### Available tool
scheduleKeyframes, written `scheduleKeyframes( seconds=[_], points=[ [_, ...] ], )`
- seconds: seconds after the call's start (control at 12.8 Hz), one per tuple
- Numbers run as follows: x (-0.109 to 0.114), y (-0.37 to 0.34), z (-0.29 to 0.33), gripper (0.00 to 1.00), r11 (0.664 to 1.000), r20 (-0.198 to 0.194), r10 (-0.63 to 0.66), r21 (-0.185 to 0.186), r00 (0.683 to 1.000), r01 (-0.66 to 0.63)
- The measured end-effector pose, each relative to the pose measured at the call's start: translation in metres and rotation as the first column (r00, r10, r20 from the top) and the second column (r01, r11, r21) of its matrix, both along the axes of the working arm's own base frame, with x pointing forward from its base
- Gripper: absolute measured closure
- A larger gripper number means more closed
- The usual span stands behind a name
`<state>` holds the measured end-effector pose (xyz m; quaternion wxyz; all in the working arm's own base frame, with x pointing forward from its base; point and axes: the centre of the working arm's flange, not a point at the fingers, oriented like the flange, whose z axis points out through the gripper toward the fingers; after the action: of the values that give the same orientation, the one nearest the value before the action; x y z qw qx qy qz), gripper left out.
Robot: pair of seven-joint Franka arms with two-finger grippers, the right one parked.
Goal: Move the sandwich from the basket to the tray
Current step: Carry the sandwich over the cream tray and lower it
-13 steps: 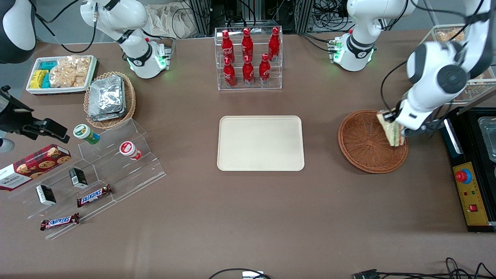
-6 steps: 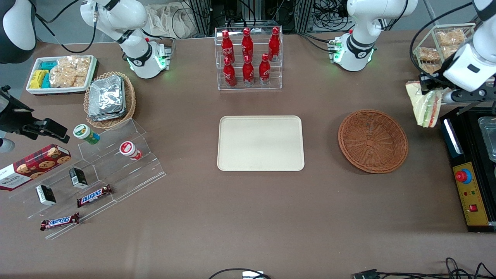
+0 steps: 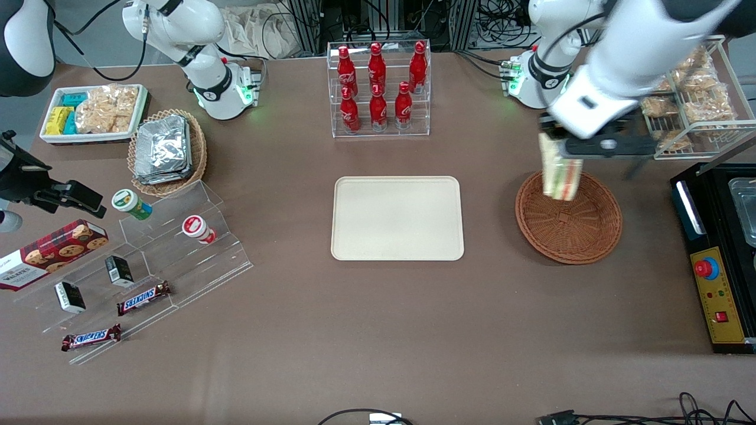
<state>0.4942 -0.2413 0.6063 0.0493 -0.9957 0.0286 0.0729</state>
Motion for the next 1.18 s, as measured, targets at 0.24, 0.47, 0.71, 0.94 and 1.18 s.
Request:
scheduleKeyframes(
  seconds=[0.24, 0.47, 0.71, 0.94, 1.18],
  points=[
    [-0.005, -0.075, -0.049, 0.82, 0.998, -0.070, 0.065, 0.011, 0.995, -0.064],
    [0.003, -0.113, -0.101, 0.82, 0.997, -0.090, 0.073, 0.024, 0.993, -0.071],
    [0.015, -0.129, -0.174, 0.82, 0.996, -0.105, 0.083, 0.026, 0.991, -0.081],
    [0.005, -0.136, -0.255, 0.82, 0.995, -0.087, 0.101, 0.029, 0.991, -0.099],
    [-0.006, -0.137, -0.322, 0.82, 0.989, -0.047, 0.132, 0.073, 0.990, -0.128]
  ],
)
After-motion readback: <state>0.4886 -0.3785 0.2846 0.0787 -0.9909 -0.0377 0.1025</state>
